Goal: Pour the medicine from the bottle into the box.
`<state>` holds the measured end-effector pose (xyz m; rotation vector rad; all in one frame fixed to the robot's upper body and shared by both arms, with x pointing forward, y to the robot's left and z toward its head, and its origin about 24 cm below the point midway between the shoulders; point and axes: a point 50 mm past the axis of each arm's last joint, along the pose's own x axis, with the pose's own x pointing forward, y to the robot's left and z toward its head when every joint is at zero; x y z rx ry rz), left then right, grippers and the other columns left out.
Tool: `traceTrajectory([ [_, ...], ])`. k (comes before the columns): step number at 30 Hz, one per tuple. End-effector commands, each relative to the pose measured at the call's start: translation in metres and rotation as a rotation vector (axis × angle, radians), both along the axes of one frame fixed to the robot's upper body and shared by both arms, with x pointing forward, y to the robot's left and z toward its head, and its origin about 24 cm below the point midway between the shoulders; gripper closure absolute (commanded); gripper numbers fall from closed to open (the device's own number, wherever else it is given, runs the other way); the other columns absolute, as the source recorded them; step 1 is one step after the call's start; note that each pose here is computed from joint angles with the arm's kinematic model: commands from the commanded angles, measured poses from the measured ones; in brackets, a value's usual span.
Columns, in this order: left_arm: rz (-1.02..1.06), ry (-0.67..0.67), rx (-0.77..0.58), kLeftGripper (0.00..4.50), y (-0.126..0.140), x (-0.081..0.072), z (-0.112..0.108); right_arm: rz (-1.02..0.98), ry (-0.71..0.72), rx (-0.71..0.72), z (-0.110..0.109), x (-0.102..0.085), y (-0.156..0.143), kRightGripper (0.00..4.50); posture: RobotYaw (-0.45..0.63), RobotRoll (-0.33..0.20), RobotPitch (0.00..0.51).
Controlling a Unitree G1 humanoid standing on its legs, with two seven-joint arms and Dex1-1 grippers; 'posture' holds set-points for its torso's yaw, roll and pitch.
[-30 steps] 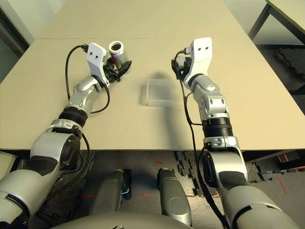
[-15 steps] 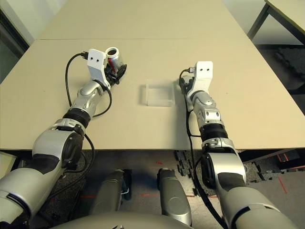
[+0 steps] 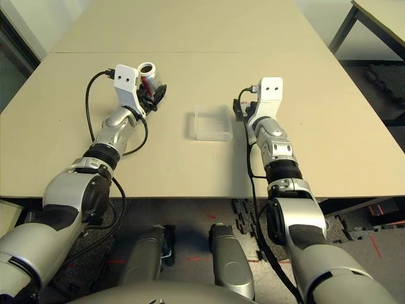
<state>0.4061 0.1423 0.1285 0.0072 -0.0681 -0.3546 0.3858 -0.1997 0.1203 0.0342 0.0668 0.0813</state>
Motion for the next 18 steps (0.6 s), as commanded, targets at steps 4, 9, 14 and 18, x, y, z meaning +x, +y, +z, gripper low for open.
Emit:
traceTrajectory([
  [4,0.042,0.035,0.032,2.00,0.013,0.005,0.006,0.057,-0.022,-0.066,0.034,-0.019,-0.016,0.00,-0.19,0.000,0.128],
  [9,0.083,0.057,0.088,2.00,0.028,0.007,0.012,0.134,0.039,-0.138,0.058,-0.051,-0.022,0.00,-0.20,0.000,0.133],
  [14,0.072,-0.022,0.386,2.00,0.036,0.010,0.031,0.260,0.207,-0.241,0.062,-0.086,-0.020,0.00,-0.21,0.000,0.134],
  [18,0.027,-0.143,0.654,2.00,0.028,0.016,0.068,0.426,0.402,-0.335,0.051,-0.115,-0.015,0.00,-0.21,0.000,0.132],
])
